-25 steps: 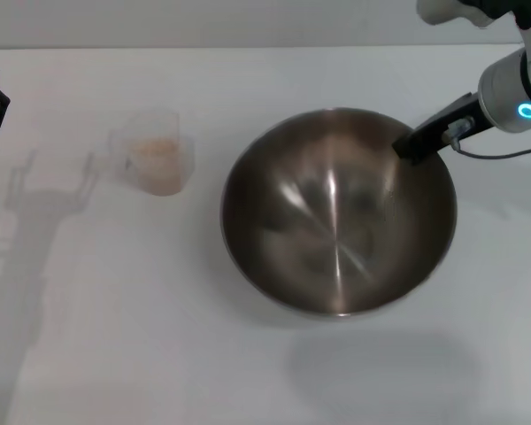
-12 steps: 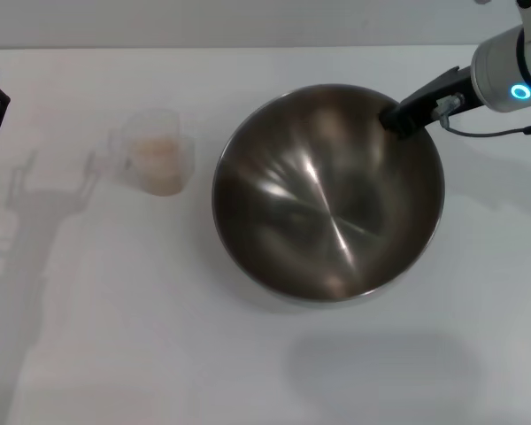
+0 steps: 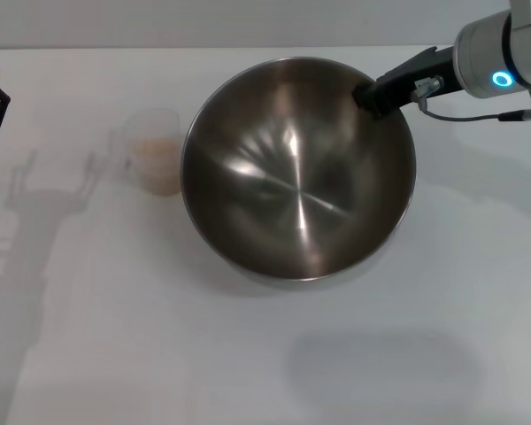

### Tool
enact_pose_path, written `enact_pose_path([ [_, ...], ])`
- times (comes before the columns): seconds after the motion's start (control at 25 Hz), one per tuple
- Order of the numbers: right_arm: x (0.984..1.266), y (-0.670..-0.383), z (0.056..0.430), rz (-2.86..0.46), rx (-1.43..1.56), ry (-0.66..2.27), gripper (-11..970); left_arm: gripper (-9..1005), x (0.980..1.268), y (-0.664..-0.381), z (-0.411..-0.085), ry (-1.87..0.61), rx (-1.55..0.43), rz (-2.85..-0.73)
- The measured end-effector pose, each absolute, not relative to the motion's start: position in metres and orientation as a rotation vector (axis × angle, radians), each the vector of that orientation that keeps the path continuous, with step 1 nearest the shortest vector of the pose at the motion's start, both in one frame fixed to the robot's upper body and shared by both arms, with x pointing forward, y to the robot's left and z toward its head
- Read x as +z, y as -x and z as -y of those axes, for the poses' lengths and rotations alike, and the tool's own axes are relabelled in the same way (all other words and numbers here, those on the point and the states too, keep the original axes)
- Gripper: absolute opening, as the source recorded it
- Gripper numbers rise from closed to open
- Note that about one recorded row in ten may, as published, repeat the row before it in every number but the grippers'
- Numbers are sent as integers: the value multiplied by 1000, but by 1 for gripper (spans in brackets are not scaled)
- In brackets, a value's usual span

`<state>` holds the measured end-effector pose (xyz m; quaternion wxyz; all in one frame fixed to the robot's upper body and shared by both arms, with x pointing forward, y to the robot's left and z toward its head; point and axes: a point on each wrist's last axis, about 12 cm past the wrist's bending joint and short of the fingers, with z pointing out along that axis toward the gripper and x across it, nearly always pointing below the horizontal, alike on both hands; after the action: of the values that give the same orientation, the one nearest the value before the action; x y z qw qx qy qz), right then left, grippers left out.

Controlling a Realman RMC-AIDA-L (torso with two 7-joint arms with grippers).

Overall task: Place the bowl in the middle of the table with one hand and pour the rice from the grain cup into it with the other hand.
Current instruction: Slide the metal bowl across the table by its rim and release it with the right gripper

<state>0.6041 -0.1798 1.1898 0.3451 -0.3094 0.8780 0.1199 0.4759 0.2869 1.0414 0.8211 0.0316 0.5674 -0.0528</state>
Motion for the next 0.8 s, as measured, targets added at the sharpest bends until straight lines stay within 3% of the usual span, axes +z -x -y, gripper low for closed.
enact_pose_path([
  [0.8, 1162, -611, 182, -2386, 360, 728, 26, 747, 1041, -473, -287, -66, -117, -1202],
])
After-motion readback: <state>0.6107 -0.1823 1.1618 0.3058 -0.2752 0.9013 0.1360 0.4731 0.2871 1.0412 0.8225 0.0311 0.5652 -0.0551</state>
